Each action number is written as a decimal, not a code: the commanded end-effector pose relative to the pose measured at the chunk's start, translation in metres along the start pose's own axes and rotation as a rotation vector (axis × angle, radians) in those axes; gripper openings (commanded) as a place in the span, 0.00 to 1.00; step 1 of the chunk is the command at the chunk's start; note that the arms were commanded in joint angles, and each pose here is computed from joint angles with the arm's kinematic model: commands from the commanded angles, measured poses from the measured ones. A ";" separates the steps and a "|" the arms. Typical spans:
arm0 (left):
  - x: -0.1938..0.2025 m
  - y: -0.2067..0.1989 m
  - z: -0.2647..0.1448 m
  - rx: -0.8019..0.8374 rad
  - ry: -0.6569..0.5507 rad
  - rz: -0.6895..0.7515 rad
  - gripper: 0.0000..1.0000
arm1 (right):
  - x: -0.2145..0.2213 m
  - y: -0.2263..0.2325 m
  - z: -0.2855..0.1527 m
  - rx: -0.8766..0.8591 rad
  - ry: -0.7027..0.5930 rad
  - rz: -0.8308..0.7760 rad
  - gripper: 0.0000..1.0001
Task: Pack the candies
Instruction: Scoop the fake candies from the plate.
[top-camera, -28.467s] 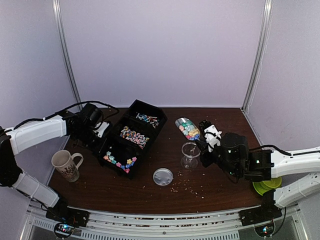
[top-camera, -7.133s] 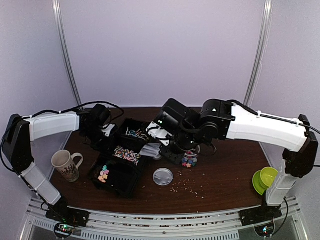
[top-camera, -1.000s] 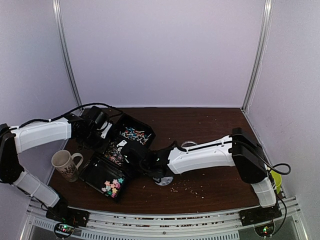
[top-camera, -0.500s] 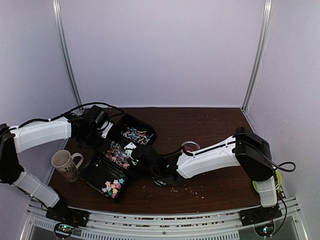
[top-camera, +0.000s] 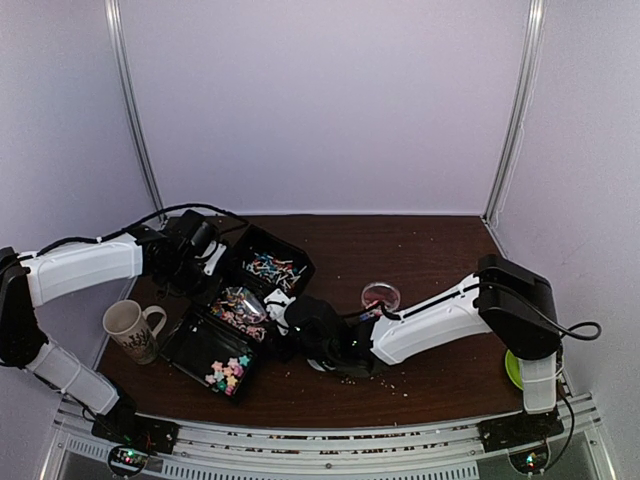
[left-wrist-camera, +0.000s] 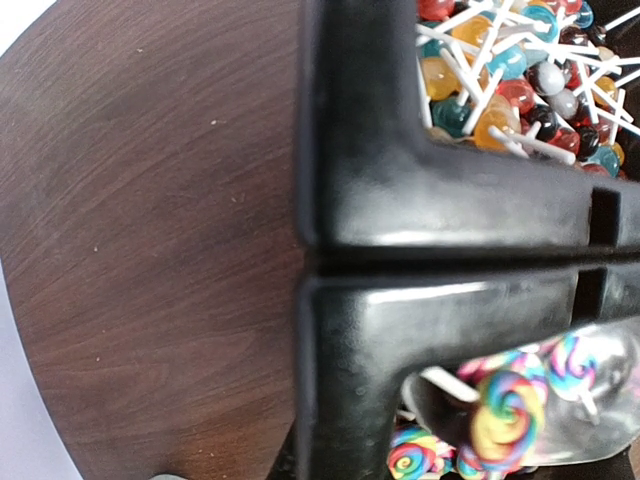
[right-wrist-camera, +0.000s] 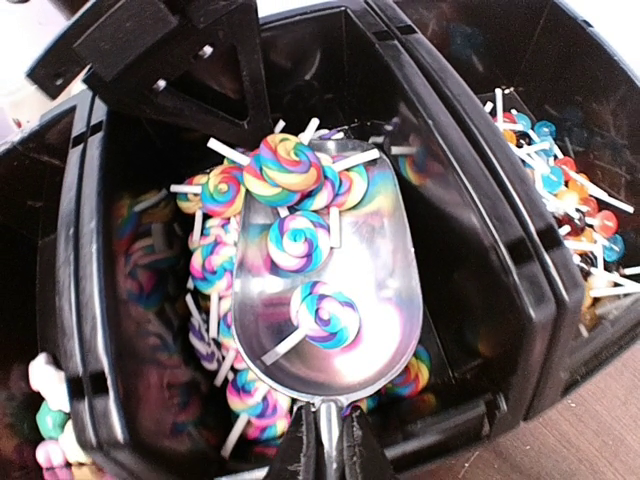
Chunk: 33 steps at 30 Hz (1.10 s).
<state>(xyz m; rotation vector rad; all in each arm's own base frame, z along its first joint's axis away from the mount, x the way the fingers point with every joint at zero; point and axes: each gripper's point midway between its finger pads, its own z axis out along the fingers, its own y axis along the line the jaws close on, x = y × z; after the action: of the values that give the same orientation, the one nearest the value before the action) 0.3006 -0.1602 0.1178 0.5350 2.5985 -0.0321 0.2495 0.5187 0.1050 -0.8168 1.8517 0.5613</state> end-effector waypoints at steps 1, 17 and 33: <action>-0.058 -0.002 -0.034 0.058 -0.193 -0.100 0.00 | 0.025 -0.036 -0.005 0.087 0.051 -0.025 0.00; -0.056 -0.001 -0.027 0.075 -0.166 -0.114 0.00 | 0.000 -0.039 -0.048 0.032 -0.058 -0.088 0.00; -0.054 -0.002 -0.024 0.082 -0.140 -0.114 0.00 | -0.046 -0.058 -0.127 0.021 -0.045 -0.139 0.00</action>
<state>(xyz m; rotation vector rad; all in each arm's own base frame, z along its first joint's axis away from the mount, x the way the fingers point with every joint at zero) 0.3078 -0.1600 0.1270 0.4553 2.6221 -0.0917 0.2265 0.4291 0.1716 -0.9186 1.7508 0.5105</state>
